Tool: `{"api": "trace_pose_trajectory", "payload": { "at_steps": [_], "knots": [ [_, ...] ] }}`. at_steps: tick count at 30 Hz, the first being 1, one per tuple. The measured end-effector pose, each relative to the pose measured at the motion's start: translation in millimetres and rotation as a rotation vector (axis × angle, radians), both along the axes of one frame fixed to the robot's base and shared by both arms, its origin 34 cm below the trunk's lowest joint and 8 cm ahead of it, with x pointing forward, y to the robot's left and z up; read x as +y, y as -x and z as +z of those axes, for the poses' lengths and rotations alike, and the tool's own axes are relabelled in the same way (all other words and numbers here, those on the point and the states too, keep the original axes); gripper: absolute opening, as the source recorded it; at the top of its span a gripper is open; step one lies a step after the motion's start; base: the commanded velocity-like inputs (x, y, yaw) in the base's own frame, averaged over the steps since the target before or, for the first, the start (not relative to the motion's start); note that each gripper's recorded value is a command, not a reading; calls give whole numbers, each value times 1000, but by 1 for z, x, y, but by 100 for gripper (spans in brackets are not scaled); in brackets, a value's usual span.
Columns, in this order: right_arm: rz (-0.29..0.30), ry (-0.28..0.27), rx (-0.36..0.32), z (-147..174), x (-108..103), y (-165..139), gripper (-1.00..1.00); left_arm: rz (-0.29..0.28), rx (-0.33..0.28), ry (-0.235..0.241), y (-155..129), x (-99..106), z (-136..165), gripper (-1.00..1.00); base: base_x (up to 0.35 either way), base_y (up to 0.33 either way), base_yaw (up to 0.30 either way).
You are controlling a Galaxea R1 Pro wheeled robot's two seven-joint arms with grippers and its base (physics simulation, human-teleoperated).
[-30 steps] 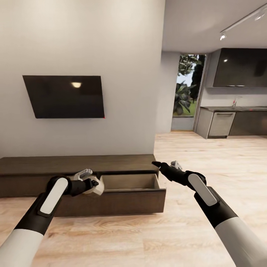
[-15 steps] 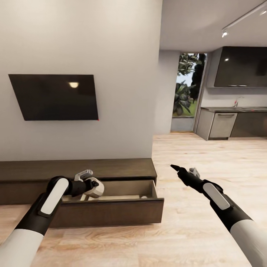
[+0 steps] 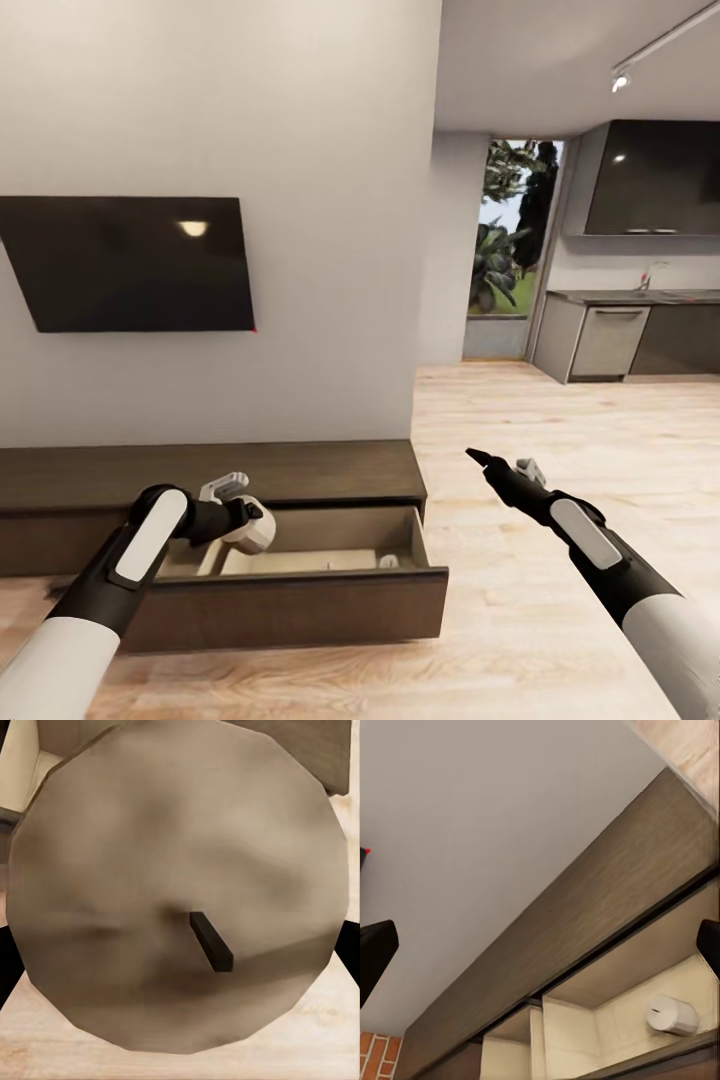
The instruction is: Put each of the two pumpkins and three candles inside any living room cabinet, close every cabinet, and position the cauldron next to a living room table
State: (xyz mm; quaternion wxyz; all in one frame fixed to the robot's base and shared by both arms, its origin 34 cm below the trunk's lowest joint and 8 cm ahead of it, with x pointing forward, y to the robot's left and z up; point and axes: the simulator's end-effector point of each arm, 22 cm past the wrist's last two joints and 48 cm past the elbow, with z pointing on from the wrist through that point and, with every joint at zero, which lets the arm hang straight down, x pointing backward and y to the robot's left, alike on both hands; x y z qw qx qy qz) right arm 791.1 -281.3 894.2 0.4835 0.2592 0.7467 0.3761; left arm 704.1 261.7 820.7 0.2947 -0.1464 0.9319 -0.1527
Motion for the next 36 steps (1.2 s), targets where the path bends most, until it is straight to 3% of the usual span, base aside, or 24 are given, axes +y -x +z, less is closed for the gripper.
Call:
{"api": "trace_pose_trajectory", "payload": {
  "at_steps": [12,36],
  "knots": [
    [-65,-49,8,-2,-26,-2,100,9,32,-1,4,3,-12,-100,331,-48,0],
    [-73,-52,16,-4,-29,-2,100,7,30,1,4,1,-12,-100,255,44,0]
  ]
}}
